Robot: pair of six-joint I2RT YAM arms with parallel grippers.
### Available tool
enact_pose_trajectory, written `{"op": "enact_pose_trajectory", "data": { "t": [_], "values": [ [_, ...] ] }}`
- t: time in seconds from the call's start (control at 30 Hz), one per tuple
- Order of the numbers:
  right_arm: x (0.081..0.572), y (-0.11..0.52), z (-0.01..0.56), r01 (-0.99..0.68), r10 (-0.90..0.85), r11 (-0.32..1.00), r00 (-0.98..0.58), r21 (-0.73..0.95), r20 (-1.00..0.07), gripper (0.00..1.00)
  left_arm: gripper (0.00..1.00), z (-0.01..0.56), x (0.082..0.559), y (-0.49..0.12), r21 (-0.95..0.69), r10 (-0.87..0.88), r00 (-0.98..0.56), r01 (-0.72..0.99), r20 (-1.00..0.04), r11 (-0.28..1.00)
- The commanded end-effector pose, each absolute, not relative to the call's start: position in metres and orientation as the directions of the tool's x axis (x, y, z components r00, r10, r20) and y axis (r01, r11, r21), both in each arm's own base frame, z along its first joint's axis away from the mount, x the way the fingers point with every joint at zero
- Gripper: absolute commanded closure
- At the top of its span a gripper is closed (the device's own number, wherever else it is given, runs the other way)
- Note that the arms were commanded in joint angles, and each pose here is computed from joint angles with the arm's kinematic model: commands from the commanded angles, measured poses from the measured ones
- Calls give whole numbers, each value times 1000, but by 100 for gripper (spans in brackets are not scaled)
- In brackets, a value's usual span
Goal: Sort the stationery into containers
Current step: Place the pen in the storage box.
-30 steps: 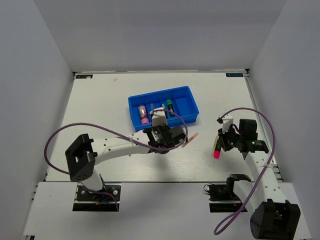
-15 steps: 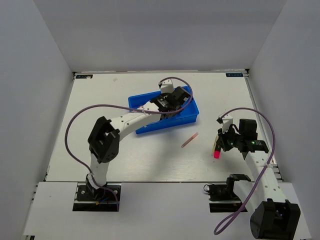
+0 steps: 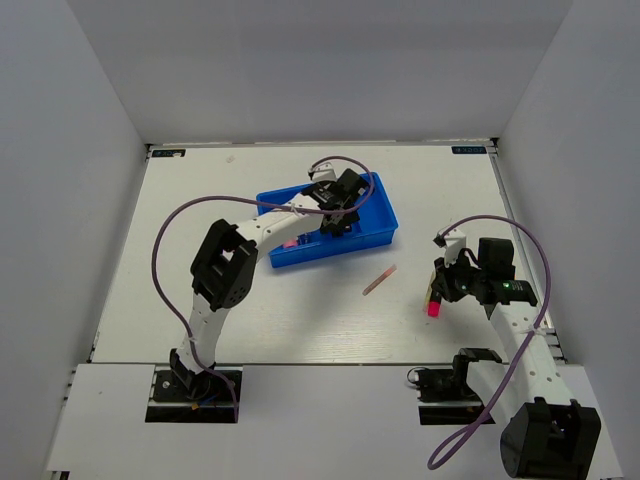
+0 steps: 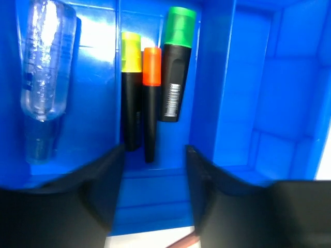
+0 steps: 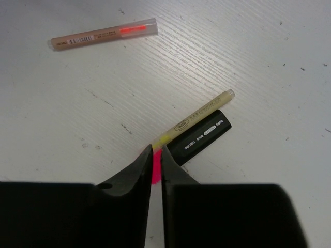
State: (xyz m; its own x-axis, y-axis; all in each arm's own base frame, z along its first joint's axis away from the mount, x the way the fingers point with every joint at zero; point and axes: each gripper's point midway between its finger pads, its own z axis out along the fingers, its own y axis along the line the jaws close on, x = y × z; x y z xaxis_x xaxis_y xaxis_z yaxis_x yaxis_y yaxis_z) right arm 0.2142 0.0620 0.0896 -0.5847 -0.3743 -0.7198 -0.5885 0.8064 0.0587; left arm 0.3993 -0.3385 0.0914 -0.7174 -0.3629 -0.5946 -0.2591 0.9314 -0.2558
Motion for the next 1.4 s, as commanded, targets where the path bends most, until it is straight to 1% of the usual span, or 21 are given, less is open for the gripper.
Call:
{"op": "enact_pose_trajectory", "data": {
  "t": [0.0,0.03,0.07,0.1,0.2,0.3,0.33,0.4,0.43,0.53,0.57,0.6,0.63,0.67,0.7,0.97,1.23,1.27,1.3,1.33,1.37],
  "values": [
    [220,64,98,-596,-370,801,-563,53,-739,81,36,108,407,-346,-306,-384,-712,-244,-588,920],
    [219,63,97,-593,-368,803,-568,56,-736,78,29,110,408,-348,-309,-380,-712,-236,-590,921],
    [219,63,96,-595,-370,802,-567,55,-736,72,27,115,408,-349,-320,-383,-712,-229,-589,919],
    [218,64,96,-596,-370,801,-569,58,-734,70,27,116,408,-350,-321,-380,-712,-225,-591,920],
    [219,64,97,-598,-369,799,-566,59,-737,70,27,123,406,-349,-325,-374,-710,-213,-596,921],
    [220,65,100,-595,-363,801,-567,63,-740,70,27,116,402,-347,-318,-362,-729,-206,-581,925],
    [221,65,100,-593,-362,803,-569,64,-738,70,31,114,402,-347,-317,-361,-736,-207,-573,925],
    [221,64,101,-592,-362,803,-567,61,-740,70,37,107,402,-348,-317,-352,-752,-200,-557,927],
    [220,64,100,-591,-362,804,-572,63,-736,70,46,104,399,-351,-319,-340,-770,-186,-540,929],
    [220,63,99,-587,-360,807,-575,64,-735,70,58,96,393,-358,-324,-299,-822,-149,-485,934],
    [220,63,100,-586,-362,808,-571,58,-737,69,68,92,392,-360,-315,-275,-834,-130,-479,940],
    [220,63,99,-587,-362,807,-572,59,-736,69,72,93,392,-360,-317,-269,-840,-123,-472,940],
    [220,63,99,-586,-361,808,-574,60,-735,69,76,84,381,-355,-284,-231,-872,-112,-431,952],
    [220,63,100,-586,-362,808,-572,58,-737,69,81,85,383,-357,-287,-218,-874,-96,-433,953],
    [220,63,100,-587,-361,807,-571,59,-737,69,82,81,379,-355,-272,-204,-882,-90,-424,958],
    [221,63,101,-585,-359,809,-569,57,-740,69,83,64,349,-336,-222,-99,-928,-18,-360,975],
    [222,63,101,-584,-358,810,-570,58,-740,69,83,72,334,-324,-207,-40,-933,38,-359,978],
    [222,63,103,-584,-356,809,-568,59,-741,69,81,74,335,-325,-208,-39,-930,41,-365,977],
    [221,64,102,-585,-356,808,-572,64,-739,69,67,76,338,-324,-201,-40,-925,40,-379,979],
    [221,64,102,-586,-355,807,-572,65,-739,69,56,79,341,-325,-202,-34,-921,50,-389,978],
    [221,63,100,-588,-359,806,-575,66,-735,69,50,81,344,-325,-202,-34,-916,52,-399,978]
  ]
}}
